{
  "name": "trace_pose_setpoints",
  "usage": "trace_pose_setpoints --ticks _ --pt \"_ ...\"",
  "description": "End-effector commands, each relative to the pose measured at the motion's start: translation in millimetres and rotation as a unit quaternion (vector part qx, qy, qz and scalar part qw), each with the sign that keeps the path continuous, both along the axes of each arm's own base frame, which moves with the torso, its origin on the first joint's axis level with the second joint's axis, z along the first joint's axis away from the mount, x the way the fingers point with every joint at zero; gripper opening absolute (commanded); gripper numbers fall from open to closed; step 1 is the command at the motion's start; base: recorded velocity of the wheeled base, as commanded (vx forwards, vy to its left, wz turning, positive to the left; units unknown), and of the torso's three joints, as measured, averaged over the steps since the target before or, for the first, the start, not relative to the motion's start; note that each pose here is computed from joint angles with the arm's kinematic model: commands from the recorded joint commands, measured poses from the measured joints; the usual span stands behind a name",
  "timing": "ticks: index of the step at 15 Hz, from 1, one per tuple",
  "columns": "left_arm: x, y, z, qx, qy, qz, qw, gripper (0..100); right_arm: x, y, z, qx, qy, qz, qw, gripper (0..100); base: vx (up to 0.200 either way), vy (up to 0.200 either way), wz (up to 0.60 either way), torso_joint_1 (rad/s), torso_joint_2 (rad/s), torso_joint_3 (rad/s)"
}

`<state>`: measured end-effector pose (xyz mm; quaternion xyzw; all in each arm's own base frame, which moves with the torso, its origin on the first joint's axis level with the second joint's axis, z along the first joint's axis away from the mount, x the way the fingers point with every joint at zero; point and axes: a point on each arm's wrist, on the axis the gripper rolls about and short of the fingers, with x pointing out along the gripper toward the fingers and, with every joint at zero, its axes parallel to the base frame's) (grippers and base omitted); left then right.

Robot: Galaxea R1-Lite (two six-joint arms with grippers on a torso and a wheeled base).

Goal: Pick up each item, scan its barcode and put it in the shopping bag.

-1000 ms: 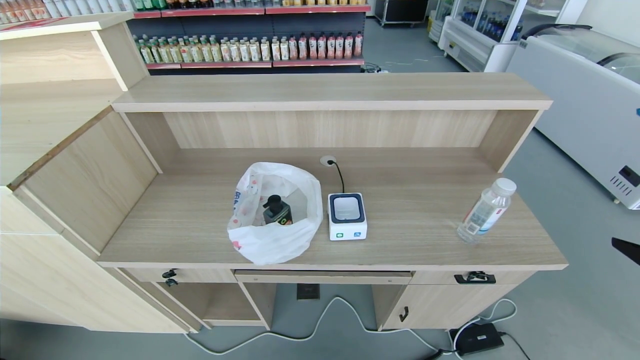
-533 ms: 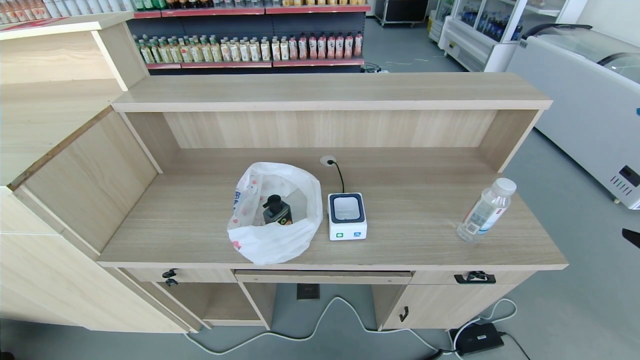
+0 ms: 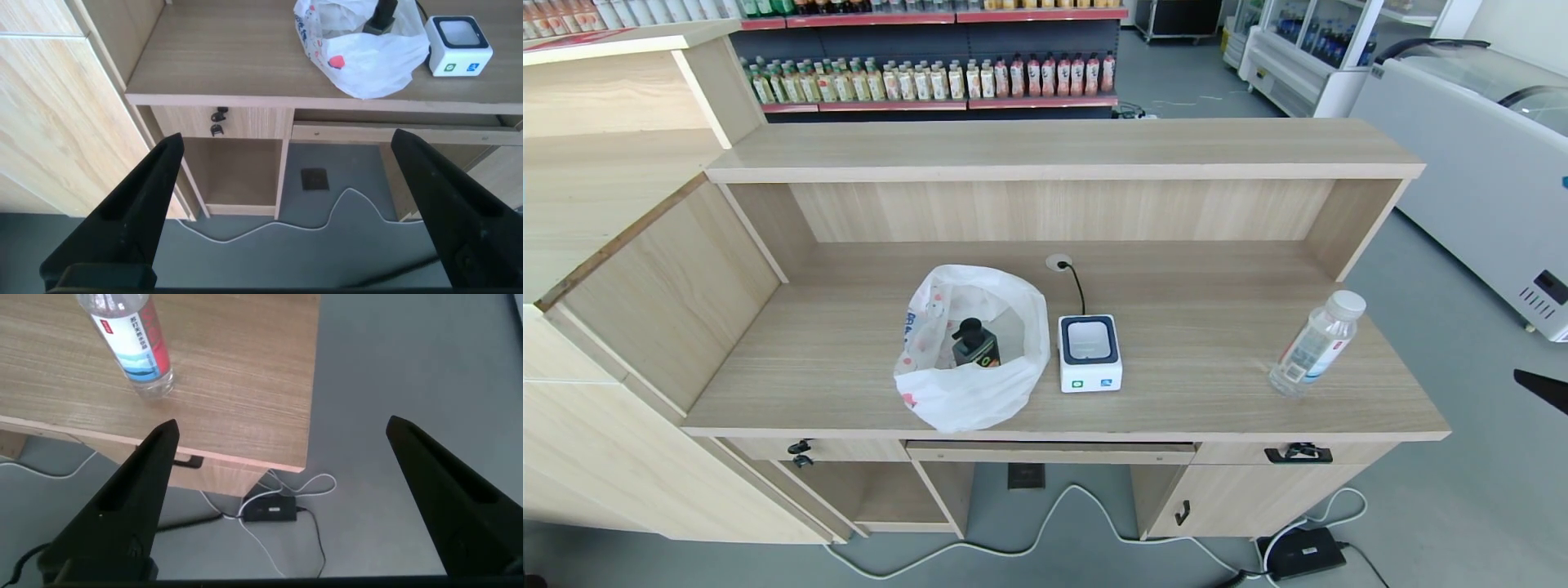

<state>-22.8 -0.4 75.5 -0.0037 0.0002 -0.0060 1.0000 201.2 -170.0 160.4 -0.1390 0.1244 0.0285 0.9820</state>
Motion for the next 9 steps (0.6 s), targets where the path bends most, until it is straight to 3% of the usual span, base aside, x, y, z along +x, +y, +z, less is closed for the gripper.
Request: trace_pose_setpoints --ticks 1,9 --pt "0 0.0 0.0 0.0 0.0 0.001 1.0 100 13 0 -16 0.021 0.022 0.019 0.999 100 0.0 0.0 0.0 0.0 0.0 0.0" --pt "0 0.0 0.0 0.0 0.0 0.0 1.0 100 73 16 -34 0.023 0.021 0.113 0.993 100 0.0 0.0 0.0 0.0 0.0 0.0"
